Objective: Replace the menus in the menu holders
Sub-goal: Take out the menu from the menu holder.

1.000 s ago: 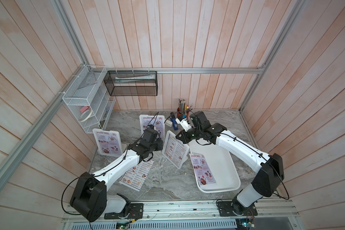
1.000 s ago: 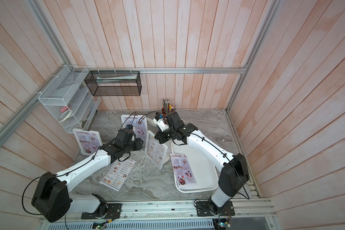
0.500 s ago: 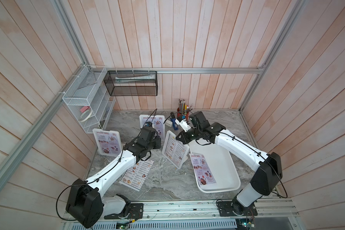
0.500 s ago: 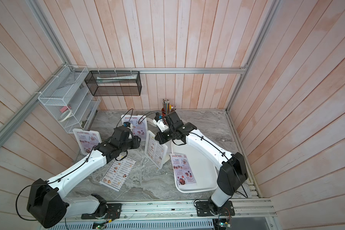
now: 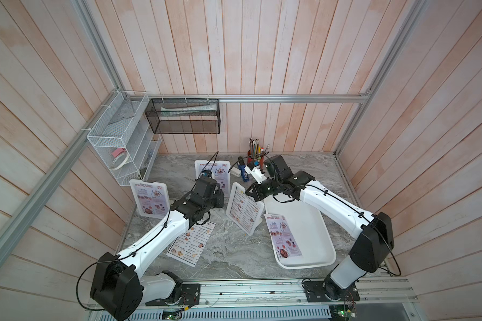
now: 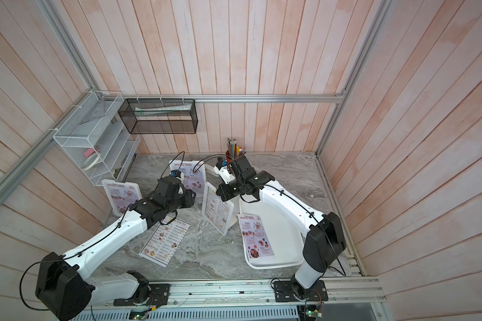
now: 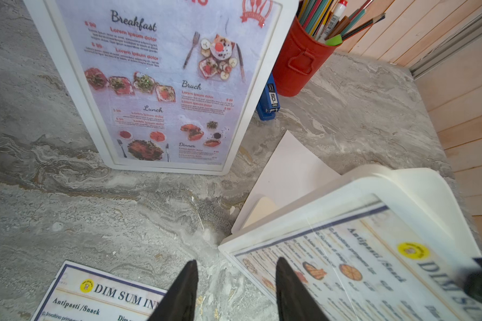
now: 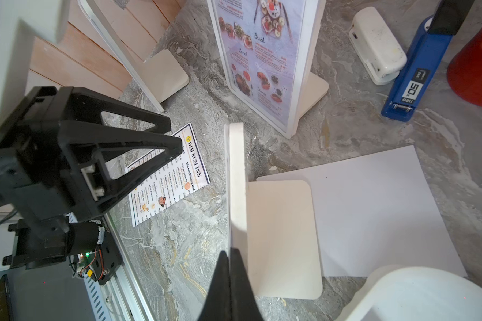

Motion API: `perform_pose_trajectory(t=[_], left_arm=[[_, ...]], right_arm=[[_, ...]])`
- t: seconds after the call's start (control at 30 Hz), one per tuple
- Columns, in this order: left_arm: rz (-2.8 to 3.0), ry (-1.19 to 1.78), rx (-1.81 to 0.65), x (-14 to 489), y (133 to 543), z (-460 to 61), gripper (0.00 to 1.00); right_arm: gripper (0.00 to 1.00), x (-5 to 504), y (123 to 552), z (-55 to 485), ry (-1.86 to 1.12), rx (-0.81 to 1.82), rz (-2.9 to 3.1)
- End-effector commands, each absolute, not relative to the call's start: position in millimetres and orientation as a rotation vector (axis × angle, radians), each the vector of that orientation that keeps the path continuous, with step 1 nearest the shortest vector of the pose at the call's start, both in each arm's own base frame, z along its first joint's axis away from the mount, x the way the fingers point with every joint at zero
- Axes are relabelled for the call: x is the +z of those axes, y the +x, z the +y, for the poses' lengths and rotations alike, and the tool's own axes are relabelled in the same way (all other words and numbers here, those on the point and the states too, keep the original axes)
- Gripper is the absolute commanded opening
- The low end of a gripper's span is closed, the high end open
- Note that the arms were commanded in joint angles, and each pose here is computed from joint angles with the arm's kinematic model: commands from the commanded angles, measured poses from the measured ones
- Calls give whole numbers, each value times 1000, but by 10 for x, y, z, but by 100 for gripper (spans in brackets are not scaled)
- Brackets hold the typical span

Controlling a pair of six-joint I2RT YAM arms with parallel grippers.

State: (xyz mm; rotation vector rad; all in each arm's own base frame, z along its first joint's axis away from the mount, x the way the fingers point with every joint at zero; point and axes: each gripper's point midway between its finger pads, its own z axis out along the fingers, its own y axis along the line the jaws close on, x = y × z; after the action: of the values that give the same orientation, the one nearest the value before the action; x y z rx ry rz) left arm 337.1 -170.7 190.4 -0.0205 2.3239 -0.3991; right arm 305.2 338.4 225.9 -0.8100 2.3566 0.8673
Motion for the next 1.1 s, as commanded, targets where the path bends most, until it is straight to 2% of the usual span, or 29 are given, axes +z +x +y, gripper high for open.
perform_pose_trajectory(t=[0.0, 0.23, 0.83, 1.07], left_arm=[[2300, -19, -442, 2001, 3364, -1760, 48], [2300, -21, -464, 2009, 3331, -1787, 48], [2321, -15, -454, 1957, 3307, -1784, 48], [2320, -14, -451, 1968, 3317, -1785, 48]], right_arm=[[0, 2398, 3057, 3418, -782, 918, 2338], [0, 2511, 3093, 3441, -756, 957, 2309], [9, 2508, 3153, 3444, -747, 980, 2297], [7, 2522, 3141, 3433, -755, 976, 2292]])
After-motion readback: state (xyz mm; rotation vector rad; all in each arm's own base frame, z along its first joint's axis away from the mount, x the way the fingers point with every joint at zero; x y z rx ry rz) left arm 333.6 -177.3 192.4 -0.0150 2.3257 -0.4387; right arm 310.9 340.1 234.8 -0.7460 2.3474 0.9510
